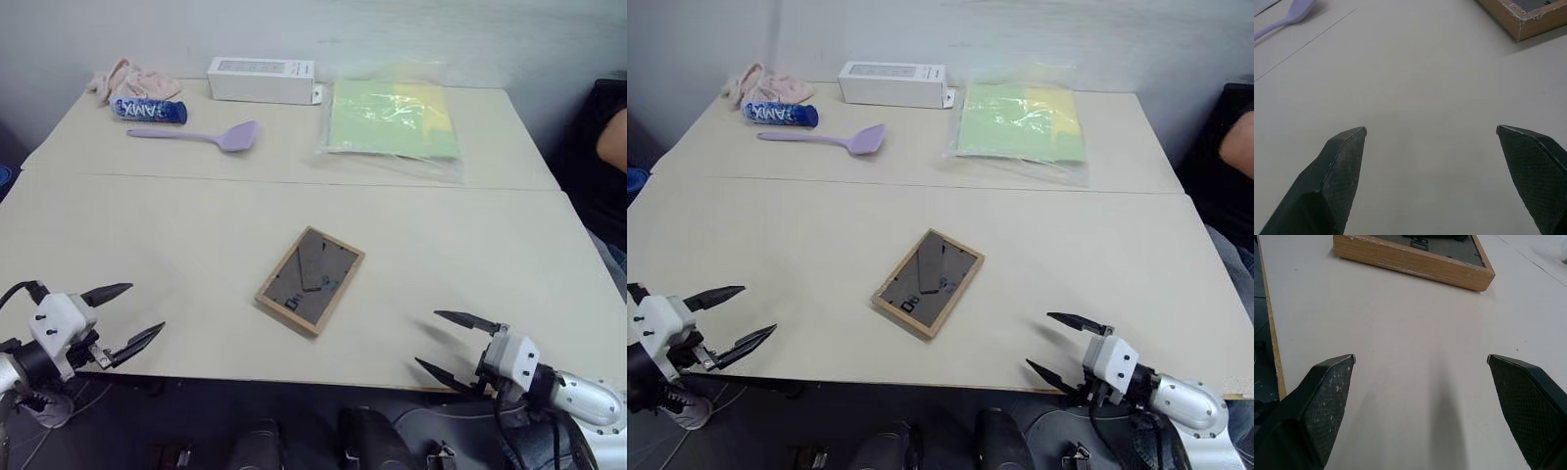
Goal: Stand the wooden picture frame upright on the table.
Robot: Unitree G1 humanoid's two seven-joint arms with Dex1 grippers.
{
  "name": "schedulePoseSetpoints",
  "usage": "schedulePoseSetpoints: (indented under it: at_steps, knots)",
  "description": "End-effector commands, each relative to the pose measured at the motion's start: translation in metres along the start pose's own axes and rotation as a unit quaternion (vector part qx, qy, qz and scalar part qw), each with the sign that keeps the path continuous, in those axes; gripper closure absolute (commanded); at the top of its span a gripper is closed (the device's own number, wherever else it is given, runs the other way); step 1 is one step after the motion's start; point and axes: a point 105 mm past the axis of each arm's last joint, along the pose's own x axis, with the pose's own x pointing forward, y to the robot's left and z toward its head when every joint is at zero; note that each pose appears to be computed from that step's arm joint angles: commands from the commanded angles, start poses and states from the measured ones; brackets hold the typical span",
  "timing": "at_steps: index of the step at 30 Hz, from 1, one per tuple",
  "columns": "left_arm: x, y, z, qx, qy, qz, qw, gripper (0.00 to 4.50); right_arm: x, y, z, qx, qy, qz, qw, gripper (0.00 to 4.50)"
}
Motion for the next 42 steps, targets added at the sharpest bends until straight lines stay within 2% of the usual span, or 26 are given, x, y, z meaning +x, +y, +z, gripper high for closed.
schedulePoseSetpoints:
  at_steps: [1, 5, 6, 9, 14, 17, 20, 28, 42]
  knots:
    - [0.0, 0.001, 0.004, -0.015, -0.002, -0.006, 1.0, 0.0, 0.007, -0.001, 0.01, -0.004, -0.024, -0.014, 1.0, 0.03]
    - [0.013, -0.003, 0.012, -0.039, -0.001, -0.031, 0.999, 0.0, 0.022, 0.002, 0.022, 0.025, -0.046, -0.001, 0.999, 0.03]
    - [0.024, -0.005, 0.018, -0.037, -0.008, -0.039, 0.999, 0.0, 0.031, 0.003, 0.027, 0.032, -0.05, 0.005, 0.998, 0.2]
    - [0.063, -0.004, 0.034, -0.017, -0.022, -0.04, 0.999, 0.61, 0.056, 0.002, 0.032, 0.035, -0.037, 0.019, 0.999, 0.93]
    - [0.117, -0.013, 0.051, 0.007, -0.04, -0.077, 0.996, 2.2, 0.092, -0.004, 0.03, 0.02, -0.01, 0.026, 0.999, 2.74]
    - [0.141, -0.022, 0.048, 0.011, -0.026, -0.095, 0.995, 3.22, 0.107, -0.009, 0.029, 0.01, 0.001, 0.025, 1.0, 3.85]
    - [0.154, -0.033, 0.043, 0.007, -0.011, -0.121, 0.993, 3.96, 0.116, -0.005, 0.031, 0.038, 0.0, 0.035, 0.999, 4.5]
    - [0.159, -0.077, 0.04, -0.012, -0.014, -0.209, 0.978, 3.96, 0.133, -0.009, 0.041, 0.031, -0.007, 0.031, 0.999, 4.5]
    - [0.14, -0.092, 0.04, -0.062, -0.031, -0.214, 0.974, 3.96, 0.129, -0.026, 0.031, 0.009, 0.024, 0.049, 0.998, 4.5]
